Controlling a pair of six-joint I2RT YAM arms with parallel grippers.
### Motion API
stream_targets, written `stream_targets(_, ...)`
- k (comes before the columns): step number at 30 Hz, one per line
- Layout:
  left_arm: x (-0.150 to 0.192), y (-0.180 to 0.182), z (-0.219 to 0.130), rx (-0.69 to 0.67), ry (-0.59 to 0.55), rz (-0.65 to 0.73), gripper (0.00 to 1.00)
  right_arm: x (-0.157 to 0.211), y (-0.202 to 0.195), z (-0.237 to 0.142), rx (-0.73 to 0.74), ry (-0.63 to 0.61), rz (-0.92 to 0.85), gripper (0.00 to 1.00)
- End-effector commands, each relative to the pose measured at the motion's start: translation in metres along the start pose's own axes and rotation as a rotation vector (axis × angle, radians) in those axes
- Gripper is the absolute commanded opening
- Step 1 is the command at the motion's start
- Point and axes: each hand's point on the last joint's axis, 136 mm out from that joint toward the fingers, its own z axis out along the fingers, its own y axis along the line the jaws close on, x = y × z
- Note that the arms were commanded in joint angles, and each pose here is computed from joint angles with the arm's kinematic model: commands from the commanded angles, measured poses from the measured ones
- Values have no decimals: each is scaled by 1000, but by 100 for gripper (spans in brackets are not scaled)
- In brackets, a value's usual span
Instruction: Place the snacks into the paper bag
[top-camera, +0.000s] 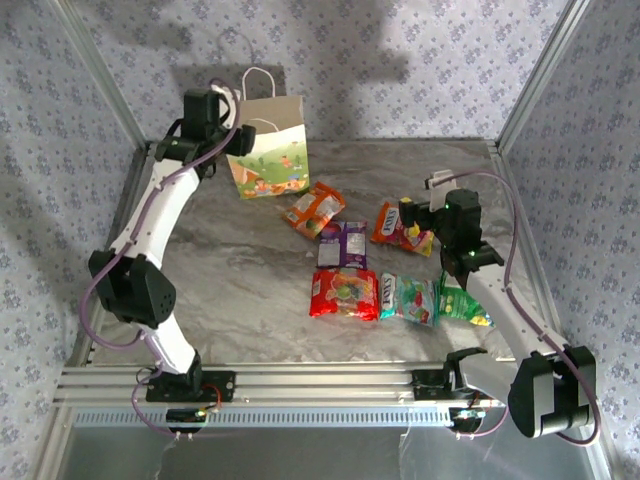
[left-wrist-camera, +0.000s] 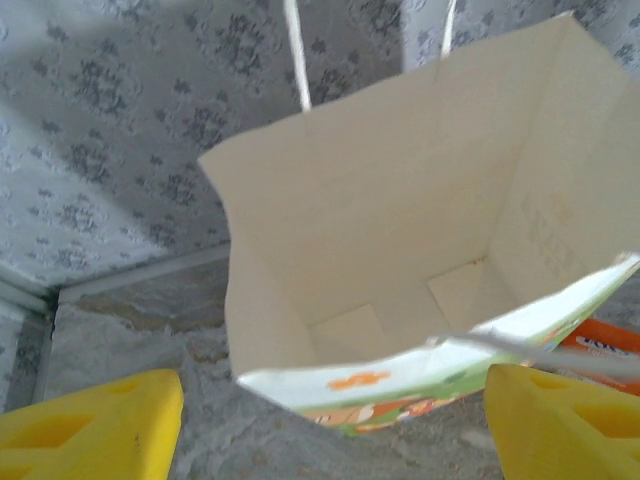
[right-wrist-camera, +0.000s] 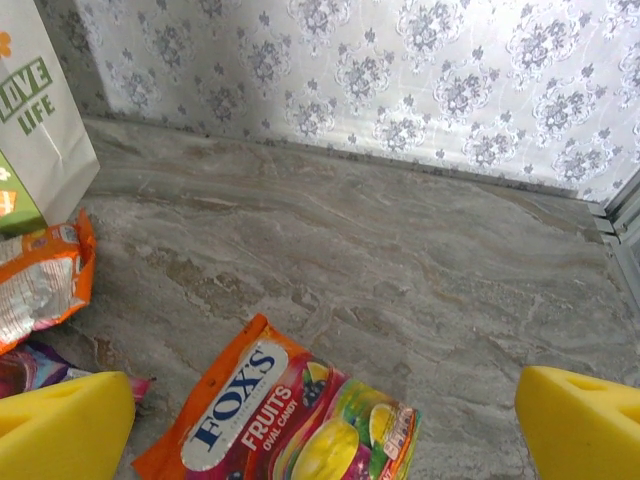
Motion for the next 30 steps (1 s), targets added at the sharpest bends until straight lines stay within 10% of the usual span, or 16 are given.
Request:
stream_targets(1, -16, -8, 3, 21, -32, 41, 78, -14, -3, -10, 17, -24, -23, 100)
stream_targets(16, -23, -4, 9, -6, -4, 78, 13, -14, -3, -14, 15, -19, -29, 100)
stream_targets(30, -7, 31, -30, -181, 52, 98, 0, -11, 3, -15, -10, -14, -8, 100)
